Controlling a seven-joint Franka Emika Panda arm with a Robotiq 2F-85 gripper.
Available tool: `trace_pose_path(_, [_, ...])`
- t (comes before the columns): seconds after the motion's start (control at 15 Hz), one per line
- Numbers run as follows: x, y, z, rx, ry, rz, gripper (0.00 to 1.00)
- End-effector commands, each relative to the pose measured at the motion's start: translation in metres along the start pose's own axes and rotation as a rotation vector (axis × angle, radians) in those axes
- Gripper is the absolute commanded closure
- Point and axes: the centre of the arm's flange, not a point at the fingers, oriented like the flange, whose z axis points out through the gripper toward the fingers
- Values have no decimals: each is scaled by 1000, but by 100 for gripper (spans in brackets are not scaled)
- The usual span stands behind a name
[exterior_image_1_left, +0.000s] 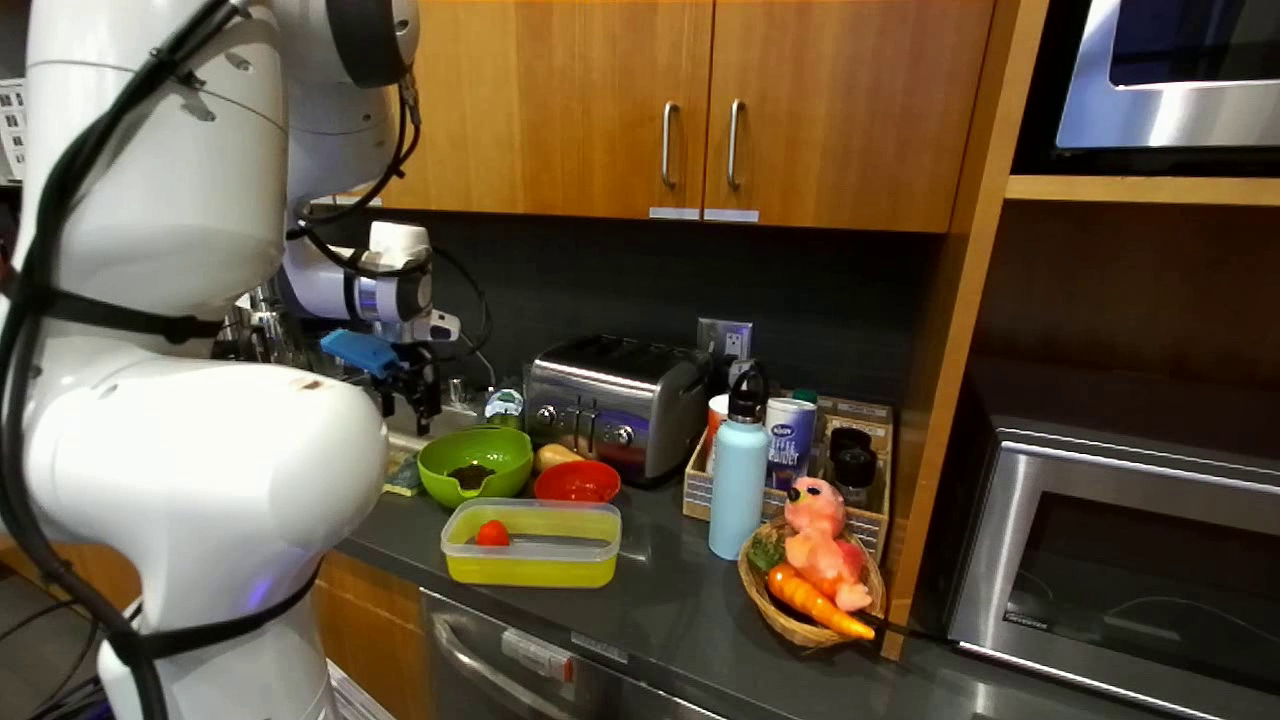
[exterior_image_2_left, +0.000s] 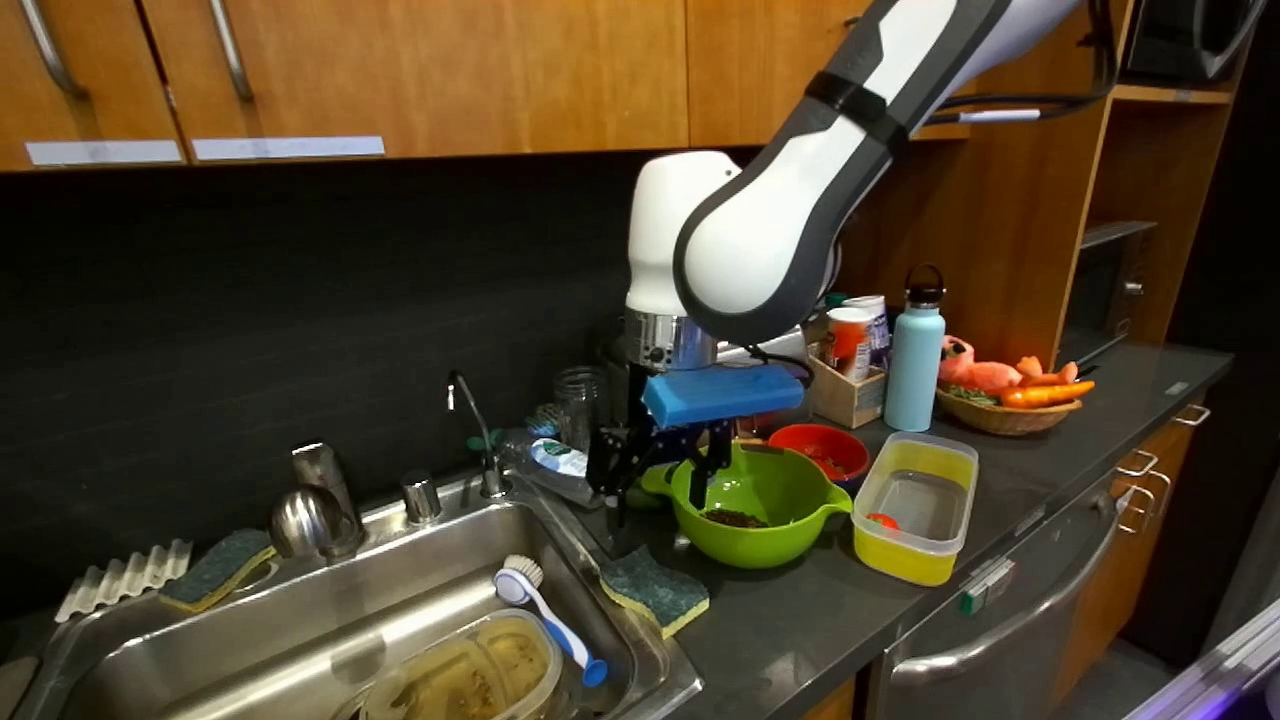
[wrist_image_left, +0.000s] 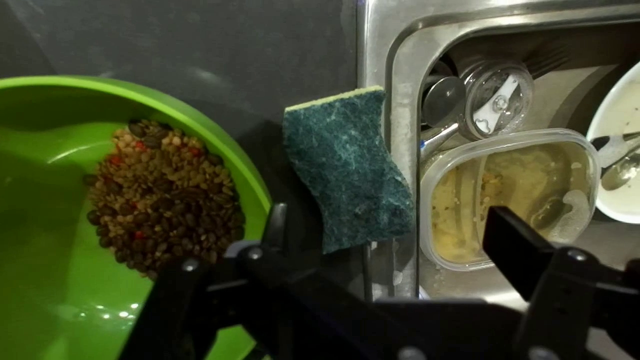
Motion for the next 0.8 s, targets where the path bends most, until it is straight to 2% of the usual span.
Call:
trace_pose_path(0.0, [8, -15, 6, 8, -30, -37, 0])
trace_pose_path(0.73, [29, -43, 34, 17, -117, -144, 0])
